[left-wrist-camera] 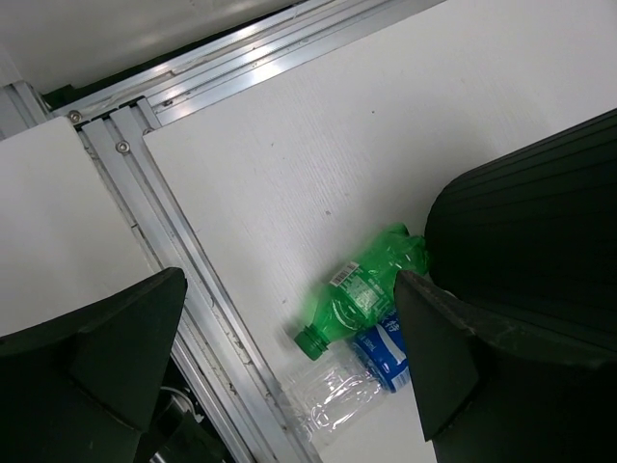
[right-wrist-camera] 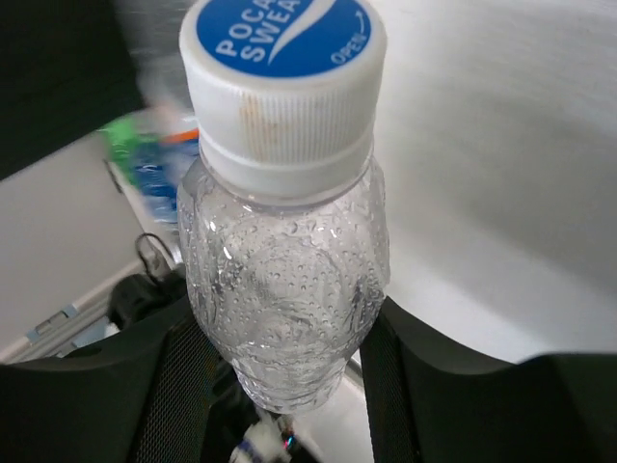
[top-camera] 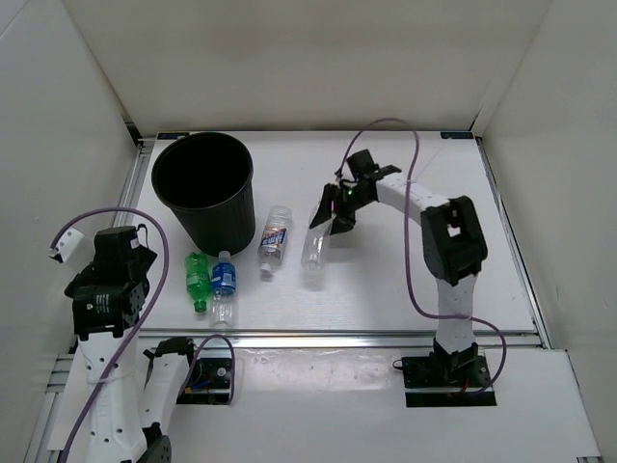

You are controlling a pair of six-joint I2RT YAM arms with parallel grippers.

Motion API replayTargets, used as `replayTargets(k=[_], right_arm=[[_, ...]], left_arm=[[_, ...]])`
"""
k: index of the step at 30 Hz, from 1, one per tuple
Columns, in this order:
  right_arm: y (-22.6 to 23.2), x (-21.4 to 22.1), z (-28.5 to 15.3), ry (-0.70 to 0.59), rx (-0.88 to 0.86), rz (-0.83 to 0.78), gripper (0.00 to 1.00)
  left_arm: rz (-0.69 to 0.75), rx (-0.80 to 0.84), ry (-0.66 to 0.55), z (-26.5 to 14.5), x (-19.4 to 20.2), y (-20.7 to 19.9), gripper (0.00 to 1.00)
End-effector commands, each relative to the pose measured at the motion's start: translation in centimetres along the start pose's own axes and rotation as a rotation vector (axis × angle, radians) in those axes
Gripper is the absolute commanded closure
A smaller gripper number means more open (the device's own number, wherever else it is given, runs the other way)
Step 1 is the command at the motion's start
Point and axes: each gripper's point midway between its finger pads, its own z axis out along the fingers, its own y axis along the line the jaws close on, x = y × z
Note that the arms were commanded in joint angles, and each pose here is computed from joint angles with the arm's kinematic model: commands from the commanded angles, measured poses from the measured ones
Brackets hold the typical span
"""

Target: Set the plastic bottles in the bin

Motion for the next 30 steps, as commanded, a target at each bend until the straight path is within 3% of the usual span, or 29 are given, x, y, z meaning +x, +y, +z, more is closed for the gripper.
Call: replayTargets(k=[1,4,5,6,7,8,10,12,15,16,19,21,22,23,26,28,29,30], right_arm=[[10.0,-2.2,-9.3,-0.246,-0.108,-0.246,0.66],[17.2,-2.5,-13.7,-0.371,-0.199,-0.379,0.73],[18.9,-3.5,-13.4,-0.384,-0.222,-0.413,0.74],[25.0,-3.9,-17.4,-0.483,-0.329,-0.542,0.75],[27.6,-4.0,-18.5,-0.516,-0.375,-0.578,0.75],[29.5,-4.8,-17.1,-0.527,-0.41,-0.608,0.74],[34.2,-3.8,-18.9,-0.603,-0.527,-0.661,0.7],[35.8,-4.5,-17.9,-0.673,-0.583,-0.672,0.7],[38.1,-3.5,-15.5,-0.659,-0.624,-0.72,0.7],[39.2,-2.6,-14.7,-0.657,-0.649,-0.739,0.64],[40.1,-2.0,-12.7,-0.716,-0.624,-0.795,0.52],[40.2,-2.6,-12.3,-0.733,-0.621,-0.805,0.38],[40.0,-2.7,-12.7,-0.753,-0.595,-0.813,0.23],[40.1,-2.8,-13.4,-0.777,-0.58,-0.819,0.0],[39.4,-2.6,-16.5,-0.859,-0.484,-0.825,0.0],[37.5,-4.1,-20.9,-0.949,-0.411,-0.748,0.0],[36.2,-4.7,-21.7,-0.96,-0.385,-0.704,0.0],[32.1,-6.8,-20.2,-0.92,-0.311,-0.599,0.0]], left_arm=[[-0.04,0.0,-0.014,0.3,0.1,0.0,0.0],[-0.046,0.022,-0.003,0.5,0.6,-0.5,0.0],[-0.03,0.017,0.002,0.7,0.8,-0.3,0.0],[-0.036,0.029,0.003,0.6,0.8,-0.6,0.0],[-0.032,0.041,0.004,0.7,0.9,-0.7,0.0],[-0.017,0.035,0.009,0.9,1.2,-0.6,0.0],[-0.002,0.043,0.017,1.0,1.5,-0.7,0.0],[0.015,0.055,0.017,1.0,1.4,-0.9,0.0],[0.041,0.055,0.017,1.0,1.4,-0.8,0.0],[0.05,0.055,0.016,1.0,1.4,-0.8,0.0],[0.056,0.061,0.011,0.8,1.2,-0.8,0.0],[0.065,0.061,0.01,0.8,1.2,-0.8,0.0],[0.07,0.063,0.023,1.0,1.6,-0.8,0.0],[0.07,0.07,0.029,0.9,1.7,-0.9,0.0],[0.056,0.081,0.032,1.0,1.9,-1.1,0.0],[0.047,0.08,0.033,1.2,2.1,-1.2,0.0],[0.052,0.075,0.038,1.4,2.3,-1.1,0.0],[0.037,0.086,0.04,1.3,2.3,-1.4,0.0]])
